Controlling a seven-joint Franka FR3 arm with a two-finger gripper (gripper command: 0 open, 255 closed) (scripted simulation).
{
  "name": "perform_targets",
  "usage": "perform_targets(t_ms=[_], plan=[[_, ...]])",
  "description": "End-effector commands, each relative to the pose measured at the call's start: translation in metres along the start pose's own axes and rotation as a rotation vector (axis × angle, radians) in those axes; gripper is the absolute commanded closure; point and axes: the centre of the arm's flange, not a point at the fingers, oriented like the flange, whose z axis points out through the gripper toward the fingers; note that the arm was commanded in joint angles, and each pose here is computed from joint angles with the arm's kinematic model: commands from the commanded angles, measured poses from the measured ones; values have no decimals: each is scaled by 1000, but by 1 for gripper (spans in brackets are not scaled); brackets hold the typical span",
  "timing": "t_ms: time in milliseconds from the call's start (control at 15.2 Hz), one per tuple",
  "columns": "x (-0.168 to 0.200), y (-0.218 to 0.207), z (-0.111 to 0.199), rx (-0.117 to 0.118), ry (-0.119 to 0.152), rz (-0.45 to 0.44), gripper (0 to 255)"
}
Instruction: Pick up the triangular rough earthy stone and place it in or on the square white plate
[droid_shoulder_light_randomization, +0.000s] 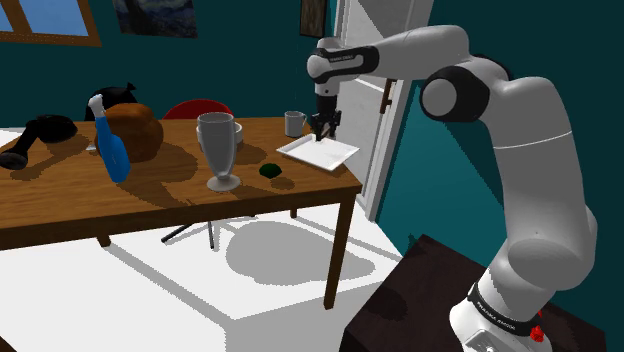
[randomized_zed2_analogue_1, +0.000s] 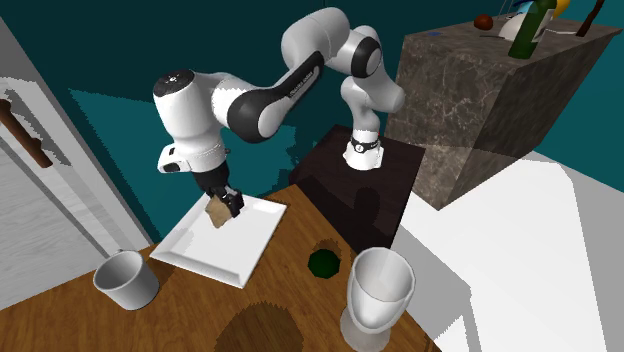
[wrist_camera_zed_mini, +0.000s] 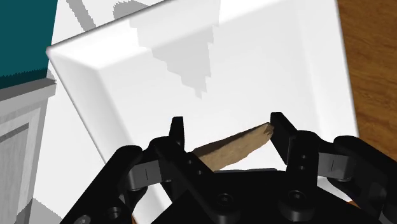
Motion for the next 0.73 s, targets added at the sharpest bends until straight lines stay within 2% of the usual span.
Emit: perform_targets(t_ms=[0, 528, 660], plan=[[3, 0, 10, 0, 1, 0, 255], [6, -1, 52, 0, 1, 0, 255], [6, -1, 52, 0, 1, 0, 255]])
